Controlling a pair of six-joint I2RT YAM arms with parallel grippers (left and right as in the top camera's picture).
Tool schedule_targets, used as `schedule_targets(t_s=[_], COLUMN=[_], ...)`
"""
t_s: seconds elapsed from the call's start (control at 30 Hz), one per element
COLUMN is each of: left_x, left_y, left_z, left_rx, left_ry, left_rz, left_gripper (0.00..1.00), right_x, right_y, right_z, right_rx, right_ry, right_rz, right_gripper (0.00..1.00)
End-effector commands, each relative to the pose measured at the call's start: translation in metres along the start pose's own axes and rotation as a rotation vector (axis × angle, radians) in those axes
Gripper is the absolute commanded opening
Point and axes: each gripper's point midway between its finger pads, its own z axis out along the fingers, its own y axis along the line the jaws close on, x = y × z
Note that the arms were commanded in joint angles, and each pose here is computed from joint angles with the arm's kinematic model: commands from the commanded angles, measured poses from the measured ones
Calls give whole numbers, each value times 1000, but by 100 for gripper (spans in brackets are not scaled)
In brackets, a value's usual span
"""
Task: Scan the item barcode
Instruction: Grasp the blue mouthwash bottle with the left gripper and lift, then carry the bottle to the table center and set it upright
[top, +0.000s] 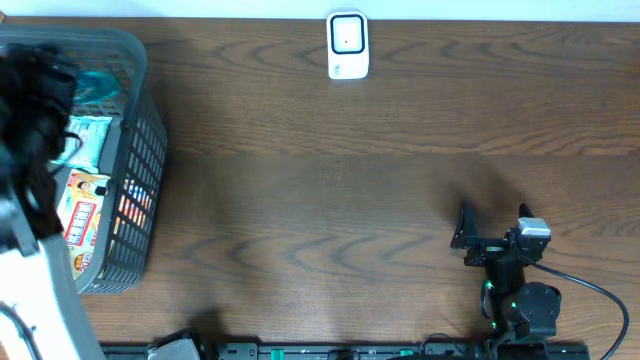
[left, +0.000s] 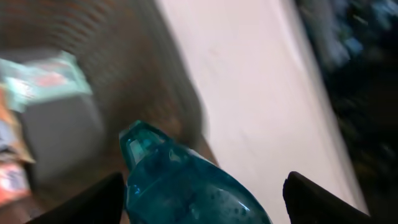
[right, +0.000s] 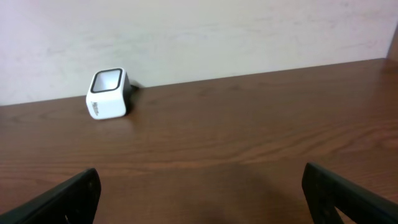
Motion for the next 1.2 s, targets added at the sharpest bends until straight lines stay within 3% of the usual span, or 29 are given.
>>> schedule_targets(t_s=[0.0, 0.2, 0.5, 0.93, 1.17], left_x=[40, 124, 230, 387, 455], left_y=[-44, -47, 10, 32, 69], left_z=[-23, -24, 3, 82, 96], left_rx=[175, 166, -77, -134, -224], left_ry=[151, 409, 678, 882, 983], left_rz=[61, 212, 423, 644, 721], left_gripper=[34, 34, 34, 34, 34], right_x=[0, 0, 0, 0, 0], right_y=[-2, -2, -2, -2, -2], right_z=[0, 0, 0, 0, 0], right_rx=[12, 12, 12, 12, 12], right_ry=[-4, -4, -4, -4, -4], right_rz=[-14, -14, -14, -14, -14], right_gripper=[99, 99, 99, 99, 99])
